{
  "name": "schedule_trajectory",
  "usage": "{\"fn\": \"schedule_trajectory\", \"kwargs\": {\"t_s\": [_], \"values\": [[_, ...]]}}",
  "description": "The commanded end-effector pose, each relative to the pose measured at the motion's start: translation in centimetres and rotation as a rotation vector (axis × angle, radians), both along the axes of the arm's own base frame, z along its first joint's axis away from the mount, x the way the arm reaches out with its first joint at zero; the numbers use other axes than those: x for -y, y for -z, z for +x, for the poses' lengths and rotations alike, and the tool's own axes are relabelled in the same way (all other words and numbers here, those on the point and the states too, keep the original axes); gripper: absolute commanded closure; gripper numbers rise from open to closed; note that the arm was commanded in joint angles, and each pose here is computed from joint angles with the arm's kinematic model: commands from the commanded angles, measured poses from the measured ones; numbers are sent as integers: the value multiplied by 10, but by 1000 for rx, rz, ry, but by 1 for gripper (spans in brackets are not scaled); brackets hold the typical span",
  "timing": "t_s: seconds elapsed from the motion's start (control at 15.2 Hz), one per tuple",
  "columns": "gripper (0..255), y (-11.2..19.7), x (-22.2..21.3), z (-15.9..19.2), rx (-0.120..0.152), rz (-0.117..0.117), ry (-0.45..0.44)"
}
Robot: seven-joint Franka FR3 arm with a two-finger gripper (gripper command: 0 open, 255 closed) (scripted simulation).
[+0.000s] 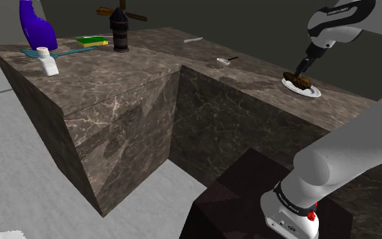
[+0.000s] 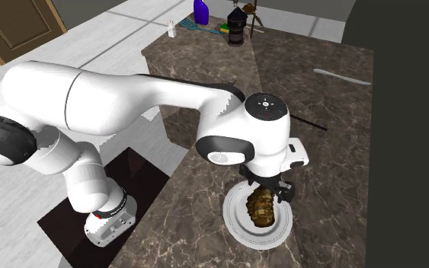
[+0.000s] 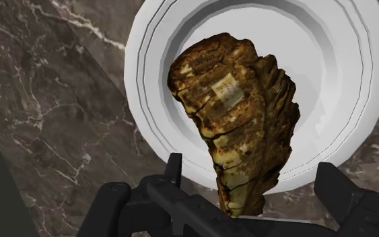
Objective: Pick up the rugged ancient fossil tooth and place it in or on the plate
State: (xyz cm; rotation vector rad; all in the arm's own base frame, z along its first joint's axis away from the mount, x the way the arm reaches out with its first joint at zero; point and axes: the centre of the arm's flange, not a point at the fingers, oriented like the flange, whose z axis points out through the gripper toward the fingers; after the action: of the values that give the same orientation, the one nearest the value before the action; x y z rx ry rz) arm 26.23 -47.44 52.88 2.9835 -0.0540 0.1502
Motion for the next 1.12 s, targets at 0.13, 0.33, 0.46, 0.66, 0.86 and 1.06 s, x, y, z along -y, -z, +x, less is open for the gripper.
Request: {"fn": "schedule_trajectory", "kwargs": {"t_s": [0.13,0.33,0.46,0.66,0.86,1.06], "values": [[0,14,3,1,1,-1,0],[0,14,3,1,1,-1,0],[0,14,3,1,1,-1,0],[255,14,3,1,1,-1,0],[255,14,4,1,1,-1,0],[255,14,4,1,1,-1,0]]}}
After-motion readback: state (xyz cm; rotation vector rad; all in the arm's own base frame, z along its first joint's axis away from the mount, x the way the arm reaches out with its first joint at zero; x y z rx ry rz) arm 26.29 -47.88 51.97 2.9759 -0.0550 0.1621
